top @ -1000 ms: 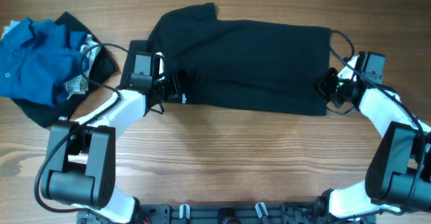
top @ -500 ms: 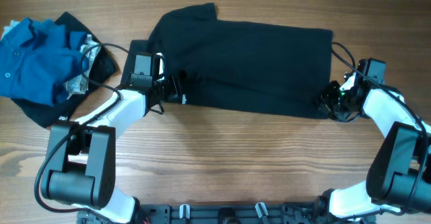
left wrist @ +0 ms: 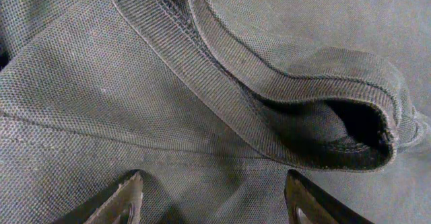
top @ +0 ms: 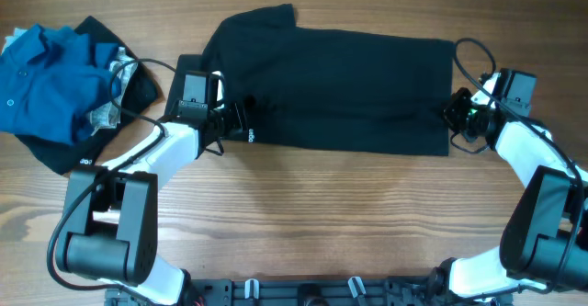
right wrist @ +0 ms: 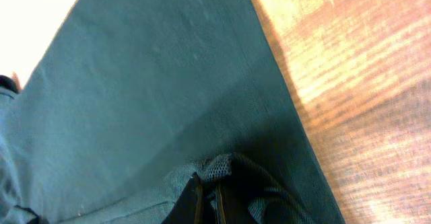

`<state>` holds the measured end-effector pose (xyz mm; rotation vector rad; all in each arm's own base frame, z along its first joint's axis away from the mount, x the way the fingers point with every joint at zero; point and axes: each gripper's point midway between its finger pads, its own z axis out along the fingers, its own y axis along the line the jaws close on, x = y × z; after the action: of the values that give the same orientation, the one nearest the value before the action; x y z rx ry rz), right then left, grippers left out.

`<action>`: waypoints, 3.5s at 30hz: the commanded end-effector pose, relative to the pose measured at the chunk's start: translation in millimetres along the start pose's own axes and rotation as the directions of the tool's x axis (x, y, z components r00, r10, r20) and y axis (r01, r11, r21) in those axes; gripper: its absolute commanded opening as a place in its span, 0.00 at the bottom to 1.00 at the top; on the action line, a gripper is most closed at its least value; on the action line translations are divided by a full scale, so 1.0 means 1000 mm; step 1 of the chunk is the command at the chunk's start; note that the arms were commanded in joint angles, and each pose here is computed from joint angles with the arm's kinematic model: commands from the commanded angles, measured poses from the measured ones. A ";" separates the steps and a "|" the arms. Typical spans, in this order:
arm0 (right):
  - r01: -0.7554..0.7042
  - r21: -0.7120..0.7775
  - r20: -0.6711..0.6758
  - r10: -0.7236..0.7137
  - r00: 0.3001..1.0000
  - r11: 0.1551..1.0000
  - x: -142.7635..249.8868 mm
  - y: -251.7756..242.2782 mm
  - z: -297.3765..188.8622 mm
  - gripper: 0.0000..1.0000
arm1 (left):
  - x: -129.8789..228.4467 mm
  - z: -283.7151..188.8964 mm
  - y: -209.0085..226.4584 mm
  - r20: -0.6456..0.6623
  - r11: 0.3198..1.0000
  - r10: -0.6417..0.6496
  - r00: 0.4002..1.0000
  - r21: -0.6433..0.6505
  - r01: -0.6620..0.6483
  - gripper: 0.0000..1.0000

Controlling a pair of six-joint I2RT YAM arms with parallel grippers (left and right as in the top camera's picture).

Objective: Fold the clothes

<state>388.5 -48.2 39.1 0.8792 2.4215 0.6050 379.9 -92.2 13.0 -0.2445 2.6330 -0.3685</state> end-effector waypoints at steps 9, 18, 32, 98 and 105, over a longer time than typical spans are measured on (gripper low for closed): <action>0.063 0.022 -0.049 -0.062 0.997 0.998 0.009 -0.012 -0.002 0.62 | -0.003 0.002 0.004 0.005 1.000 0.013 1.000 -0.015 -0.013 0.75; 0.177 0.085 -0.117 -0.166 0.979 0.981 0.024 -0.028 -0.004 0.47 | 0.000 0.002 0.005 -0.007 1.000 0.010 1.000 -0.020 -0.010 0.75; 0.080 -0.077 0.034 -0.077 0.996 0.994 -0.020 0.015 -0.003 0.54 | 0.000 0.002 0.005 -0.007 1.000 0.010 1.000 -0.020 -0.011 0.76; -0.217 0.223 -0.037 0.231 0.972 0.950 0.042 -0.014 -0.097 0.04 | -0.001 0.002 0.005 -0.004 1.000 0.010 1.000 -0.019 -0.010 0.76; -0.169 0.215 -0.036 0.181 0.983 0.962 0.028 -0.021 -0.070 0.81 | 0.000 0.002 0.005 -0.004 1.000 0.010 1.000 -0.019 -0.010 0.76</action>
<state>311.6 -52.8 77.2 1.2517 2.5052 0.4898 377.9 -91.9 11.9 -0.2459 2.6432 -0.3656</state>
